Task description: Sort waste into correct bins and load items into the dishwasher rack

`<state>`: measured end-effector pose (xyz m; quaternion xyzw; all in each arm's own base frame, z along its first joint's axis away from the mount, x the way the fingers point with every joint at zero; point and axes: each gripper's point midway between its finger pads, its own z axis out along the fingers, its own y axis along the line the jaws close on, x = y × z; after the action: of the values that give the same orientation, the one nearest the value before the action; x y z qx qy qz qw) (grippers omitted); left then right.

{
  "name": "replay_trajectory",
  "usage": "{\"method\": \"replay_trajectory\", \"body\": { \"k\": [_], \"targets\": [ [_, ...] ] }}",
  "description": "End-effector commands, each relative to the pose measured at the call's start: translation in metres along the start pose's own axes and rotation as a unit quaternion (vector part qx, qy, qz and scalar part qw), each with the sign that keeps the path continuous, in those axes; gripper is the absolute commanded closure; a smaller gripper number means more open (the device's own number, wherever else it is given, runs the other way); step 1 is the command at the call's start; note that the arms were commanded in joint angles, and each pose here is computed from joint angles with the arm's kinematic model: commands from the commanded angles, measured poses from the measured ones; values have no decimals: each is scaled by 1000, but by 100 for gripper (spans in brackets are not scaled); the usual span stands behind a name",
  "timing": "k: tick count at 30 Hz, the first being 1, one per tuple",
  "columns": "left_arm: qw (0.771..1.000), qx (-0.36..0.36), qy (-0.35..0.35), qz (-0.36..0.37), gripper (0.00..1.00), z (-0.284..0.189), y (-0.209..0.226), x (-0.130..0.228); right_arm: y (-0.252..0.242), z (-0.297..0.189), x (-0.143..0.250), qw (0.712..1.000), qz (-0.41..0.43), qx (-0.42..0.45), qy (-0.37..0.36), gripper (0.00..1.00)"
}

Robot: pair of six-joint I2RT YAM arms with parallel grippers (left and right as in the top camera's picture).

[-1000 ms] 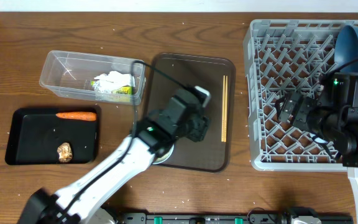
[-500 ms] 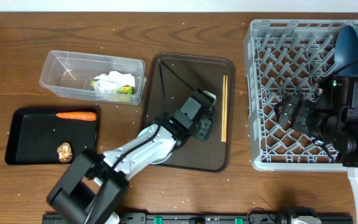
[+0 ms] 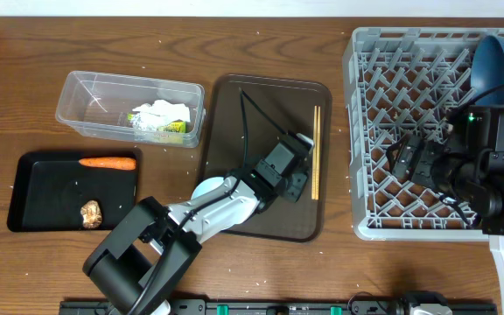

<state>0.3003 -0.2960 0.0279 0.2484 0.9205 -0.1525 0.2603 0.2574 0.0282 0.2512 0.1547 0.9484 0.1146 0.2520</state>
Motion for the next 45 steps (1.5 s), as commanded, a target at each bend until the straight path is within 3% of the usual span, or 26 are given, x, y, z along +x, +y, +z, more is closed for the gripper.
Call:
{"method": "replay_trajectory", "body": {
  "k": [1, 5, 8, 13, 19, 23, 29, 36, 38, 42, 43, 45],
  "targets": [
    [1000, -19, -7, -5, 46, -19, 10, -9, 16, 6, 6, 998, -53, -23, 19, 12],
    [998, -1, -54, -18, 46, -52, 11, -37, 13, 16, 10, 997, -70, 0, 38, 14],
    [996, 29, -85, -15, 46, -63, -2, -53, 7, 14, 7, 997, -63, 14, 30, 10],
    [996, 41, -78, -17, 55, -45, -14, -48, -1, 3, 3, 999, -27, 19, 6, 8],
    [995, 56, -85, -11, 55, -11, -30, -45, -2, -4, 6, 1000, -19, 17, 1, 7],
    [998, 12, -56, -18, 55, -6, -9, -30, 10, -2, 16, 999, -37, -10, 26, 12],
    [997, -34, -38, -59, 54, -61, 36, -30, 33, 13, 6, 997, -56, -42, 23, 22],
    [984, -81, -94, -132, 53, -177, 94, -32, 98, 64, 17, 987, -117, -83, 66, 25],
    [977, -95, -114, -151, 40, -210, 106, -26, 110, 88, 25, 987, -123, -67, 81, 25],
    [964, -125, -140, -188, 30, -259, 125, -3, 116, 140, 38, 987, -112, -17, 112, 30],
    [961, -133, -142, -197, 24, -268, 129, 5, 117, 154, 43, 986, -111, -13, 124, 32],
    [956, -145, -148, -210, 2, -281, 133, 15, 120, 176, 50, 984, -113, -5, 139, 39]
  ]
}}
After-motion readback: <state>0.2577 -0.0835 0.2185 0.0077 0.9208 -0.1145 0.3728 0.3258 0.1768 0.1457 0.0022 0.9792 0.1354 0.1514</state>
